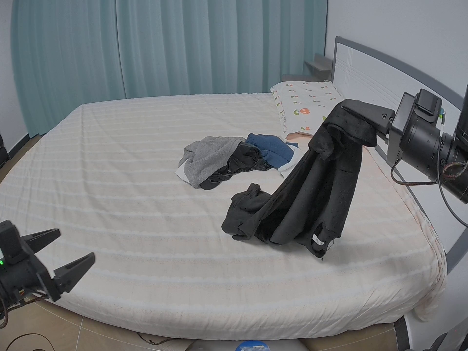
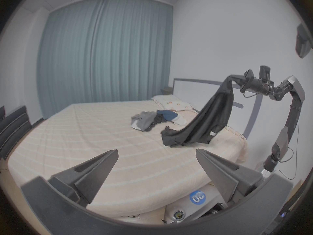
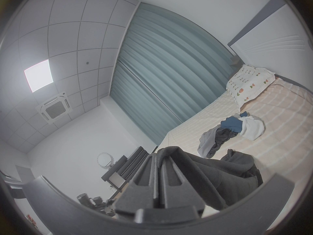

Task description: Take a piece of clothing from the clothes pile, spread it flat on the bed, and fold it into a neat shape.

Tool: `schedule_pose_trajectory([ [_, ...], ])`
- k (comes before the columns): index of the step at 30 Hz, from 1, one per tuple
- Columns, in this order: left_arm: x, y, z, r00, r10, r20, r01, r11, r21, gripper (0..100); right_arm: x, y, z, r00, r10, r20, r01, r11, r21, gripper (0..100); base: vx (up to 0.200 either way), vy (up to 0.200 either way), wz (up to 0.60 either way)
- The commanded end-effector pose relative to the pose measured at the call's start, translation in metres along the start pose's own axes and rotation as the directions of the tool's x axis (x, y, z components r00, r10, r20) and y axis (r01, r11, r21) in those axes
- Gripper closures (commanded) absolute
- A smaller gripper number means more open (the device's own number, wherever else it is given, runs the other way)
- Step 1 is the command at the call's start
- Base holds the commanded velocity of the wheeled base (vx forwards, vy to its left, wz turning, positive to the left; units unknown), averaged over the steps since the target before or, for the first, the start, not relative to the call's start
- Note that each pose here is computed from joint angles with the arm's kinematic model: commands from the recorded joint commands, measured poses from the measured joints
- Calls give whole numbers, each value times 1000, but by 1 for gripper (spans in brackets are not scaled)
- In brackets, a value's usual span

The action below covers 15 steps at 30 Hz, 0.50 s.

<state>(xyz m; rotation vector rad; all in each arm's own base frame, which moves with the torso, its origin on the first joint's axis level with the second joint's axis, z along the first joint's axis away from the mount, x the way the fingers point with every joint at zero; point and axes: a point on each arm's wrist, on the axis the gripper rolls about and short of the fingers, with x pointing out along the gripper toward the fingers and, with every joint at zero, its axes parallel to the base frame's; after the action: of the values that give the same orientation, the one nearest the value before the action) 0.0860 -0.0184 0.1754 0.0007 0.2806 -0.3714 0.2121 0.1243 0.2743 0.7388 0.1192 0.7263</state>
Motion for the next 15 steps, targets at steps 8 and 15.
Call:
schedule_pose_trajectory([
  [8,180,-46,-46,922,-231,-309,215,973,-86,0,19,33,15,995,101,24,-99,993,-63,100,0,0,0],
  [15,227,-80,-53,944,-260,-201,218,953,-210,0,59,22,-4,998,64,8,-63,995,-75,100,0,0,0],
])
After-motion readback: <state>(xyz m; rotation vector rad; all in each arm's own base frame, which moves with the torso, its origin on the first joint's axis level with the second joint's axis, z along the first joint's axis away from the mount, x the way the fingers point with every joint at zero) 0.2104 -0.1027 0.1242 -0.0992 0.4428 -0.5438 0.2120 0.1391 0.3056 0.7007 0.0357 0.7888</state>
